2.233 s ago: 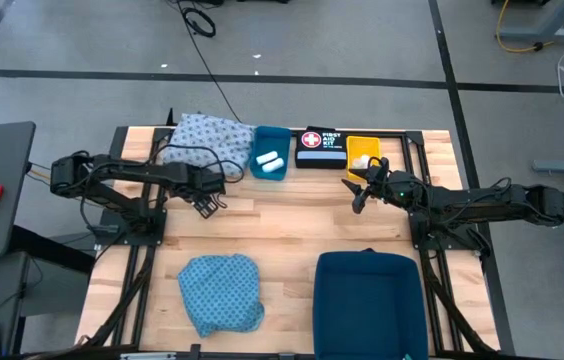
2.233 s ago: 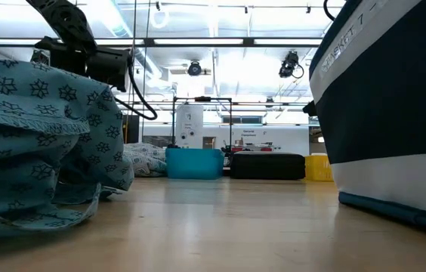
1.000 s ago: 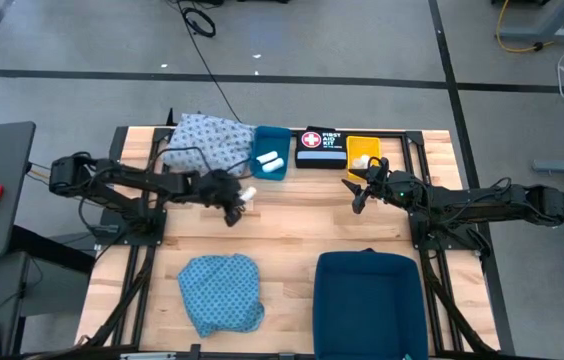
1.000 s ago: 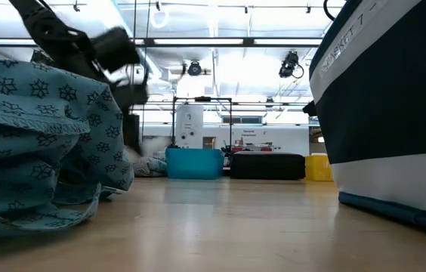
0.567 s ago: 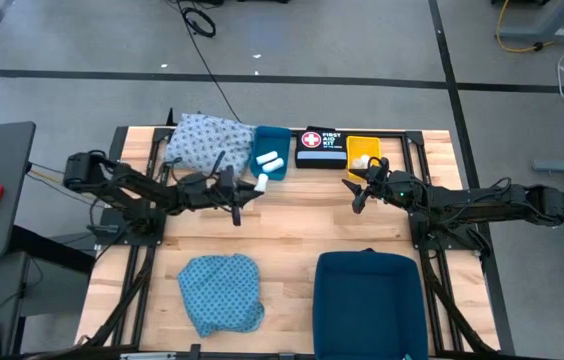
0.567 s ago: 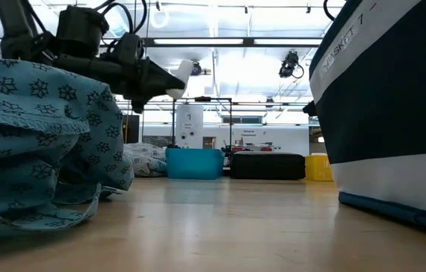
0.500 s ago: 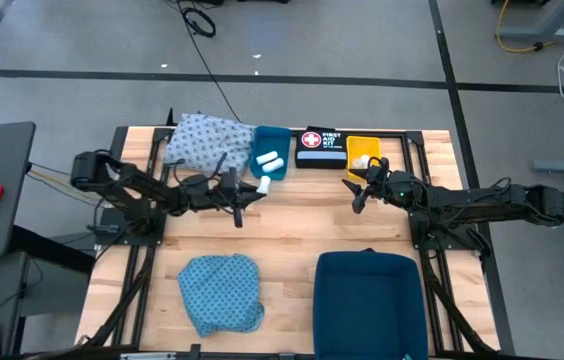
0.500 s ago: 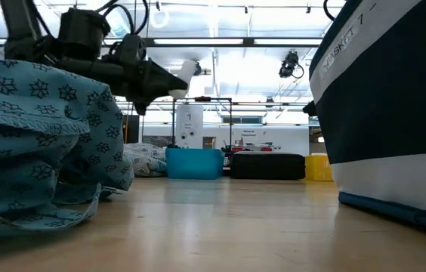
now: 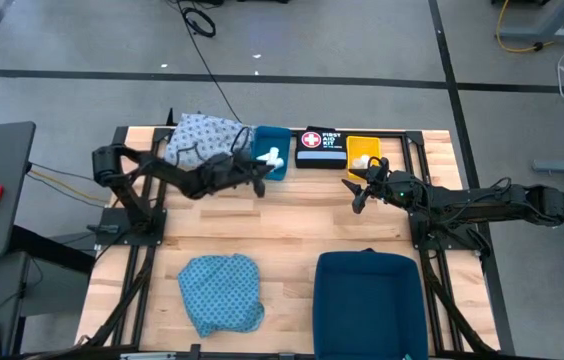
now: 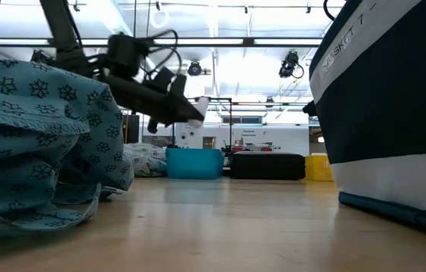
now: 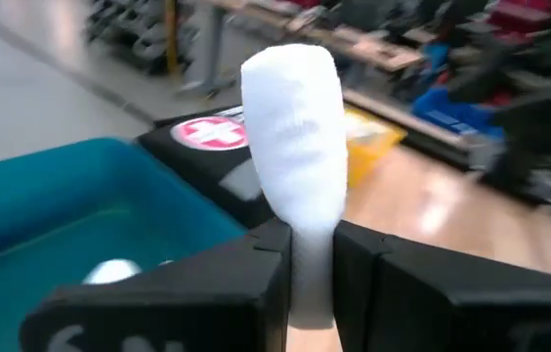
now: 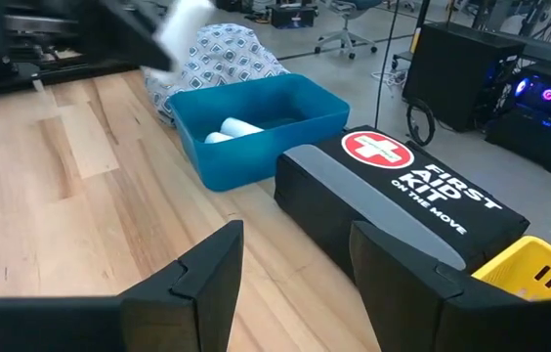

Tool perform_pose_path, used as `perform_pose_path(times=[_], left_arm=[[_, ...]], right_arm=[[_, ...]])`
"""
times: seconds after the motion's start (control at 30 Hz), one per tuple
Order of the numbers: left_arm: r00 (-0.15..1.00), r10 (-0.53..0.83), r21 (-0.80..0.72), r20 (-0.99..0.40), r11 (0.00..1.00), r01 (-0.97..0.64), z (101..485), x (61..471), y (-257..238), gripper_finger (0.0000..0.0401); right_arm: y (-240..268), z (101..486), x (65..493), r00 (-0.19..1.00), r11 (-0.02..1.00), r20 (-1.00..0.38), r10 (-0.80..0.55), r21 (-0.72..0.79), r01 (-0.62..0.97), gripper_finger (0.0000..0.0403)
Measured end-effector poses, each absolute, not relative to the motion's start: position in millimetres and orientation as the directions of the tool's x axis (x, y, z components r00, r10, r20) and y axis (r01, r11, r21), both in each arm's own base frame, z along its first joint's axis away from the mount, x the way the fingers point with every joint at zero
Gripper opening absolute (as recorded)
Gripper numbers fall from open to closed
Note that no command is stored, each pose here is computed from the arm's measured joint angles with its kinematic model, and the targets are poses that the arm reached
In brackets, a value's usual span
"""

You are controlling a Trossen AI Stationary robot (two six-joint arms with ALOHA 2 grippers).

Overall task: Pick & place medical supplies in basket/bin
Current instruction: Put the white rolled bandage into the small blue bin, then put the blue patient gown into the blue organizer bin

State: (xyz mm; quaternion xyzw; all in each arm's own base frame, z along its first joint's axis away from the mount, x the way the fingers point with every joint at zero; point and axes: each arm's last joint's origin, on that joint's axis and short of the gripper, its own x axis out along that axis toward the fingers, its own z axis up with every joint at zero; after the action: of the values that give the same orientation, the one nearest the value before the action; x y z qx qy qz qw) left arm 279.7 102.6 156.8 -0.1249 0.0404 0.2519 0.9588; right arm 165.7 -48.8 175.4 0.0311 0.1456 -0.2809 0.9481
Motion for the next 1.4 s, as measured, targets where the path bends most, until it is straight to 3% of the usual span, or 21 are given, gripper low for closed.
perform_pose_path(times=[0.33, 0.8, 1.1, 1.4], left_arm=[[0.729, 0.547, -0.107, -0.411, 0.765, -0.635, 168.2, 294.6, 143.5, 0.0043], [0.674, 0.541, -0.046, -0.502, 0.762, -0.646, 169.4, 295.6, 148.0, 0.0044], [0.697, 0.503, -0.068, -0.51, 0.785, -0.616, 168.9, 296.2, 146.8, 0.0152], [0.697, 0.506, -0.03, -0.508, 0.798, -0.602, 169.2, 296.2, 146.9, 0.0215]], right_arm=[[-48.9, 175.4, 165.7, 0.8, 0.84, -0.293, -0.524, -0.023, 0.542, 0.0197], [-48.9, 175.5, 165.6, 0.799, 0.84, -0.293, -0.524, -0.024, 0.542, 0.0197], [-48.9, 175.5, 165.6, 0.799, 0.84, -0.293, -0.525, -0.024, 0.543, 0.0197], [-48.9, 175.4, 165.6, 0.799, 0.84, -0.294, -0.525, -0.024, 0.543, 0.0197]])
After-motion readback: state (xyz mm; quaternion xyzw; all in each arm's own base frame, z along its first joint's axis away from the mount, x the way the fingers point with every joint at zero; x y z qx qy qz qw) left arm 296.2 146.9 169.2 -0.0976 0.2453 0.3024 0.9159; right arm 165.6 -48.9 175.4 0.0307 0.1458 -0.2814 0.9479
